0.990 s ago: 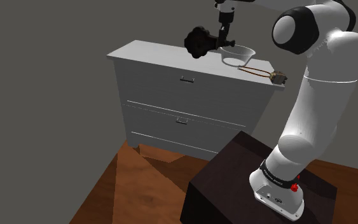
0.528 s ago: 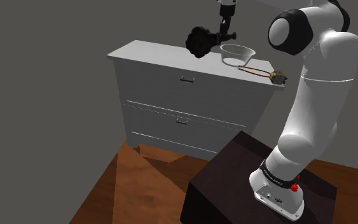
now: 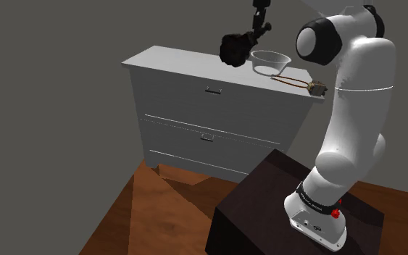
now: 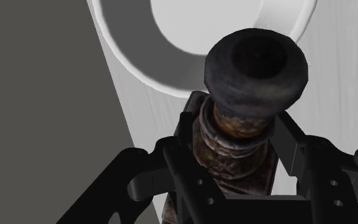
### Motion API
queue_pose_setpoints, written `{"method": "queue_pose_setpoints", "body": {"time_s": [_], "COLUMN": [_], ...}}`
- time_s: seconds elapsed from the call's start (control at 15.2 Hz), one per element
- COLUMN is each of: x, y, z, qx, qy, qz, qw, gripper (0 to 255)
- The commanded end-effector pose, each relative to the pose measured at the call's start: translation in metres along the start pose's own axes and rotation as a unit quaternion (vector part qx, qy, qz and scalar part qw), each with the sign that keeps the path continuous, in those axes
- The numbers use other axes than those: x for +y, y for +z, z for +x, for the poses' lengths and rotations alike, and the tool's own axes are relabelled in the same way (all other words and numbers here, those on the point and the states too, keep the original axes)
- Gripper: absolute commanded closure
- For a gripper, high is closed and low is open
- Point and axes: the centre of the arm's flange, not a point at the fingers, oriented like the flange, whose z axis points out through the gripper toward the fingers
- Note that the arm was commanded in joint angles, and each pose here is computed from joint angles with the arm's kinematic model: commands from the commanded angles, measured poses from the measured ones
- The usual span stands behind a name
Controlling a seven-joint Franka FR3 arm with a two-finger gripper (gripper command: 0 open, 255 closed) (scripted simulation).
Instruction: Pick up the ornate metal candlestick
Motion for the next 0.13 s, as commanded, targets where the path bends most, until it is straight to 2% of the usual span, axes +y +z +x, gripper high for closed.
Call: {"method": "queue_pose_setpoints", "body": {"time_s": [0.0,0.07], "x": [0.0017,0.0017], "y": [-0.0061,-0.0061], "z": [-0.0018,-0.0018], "qx": [0.0,0.0], "qy": [0.0,0.0], "qz": [-0.001,-0.001], "qw": [1.0,1.0], "gripper": [255,255]}}
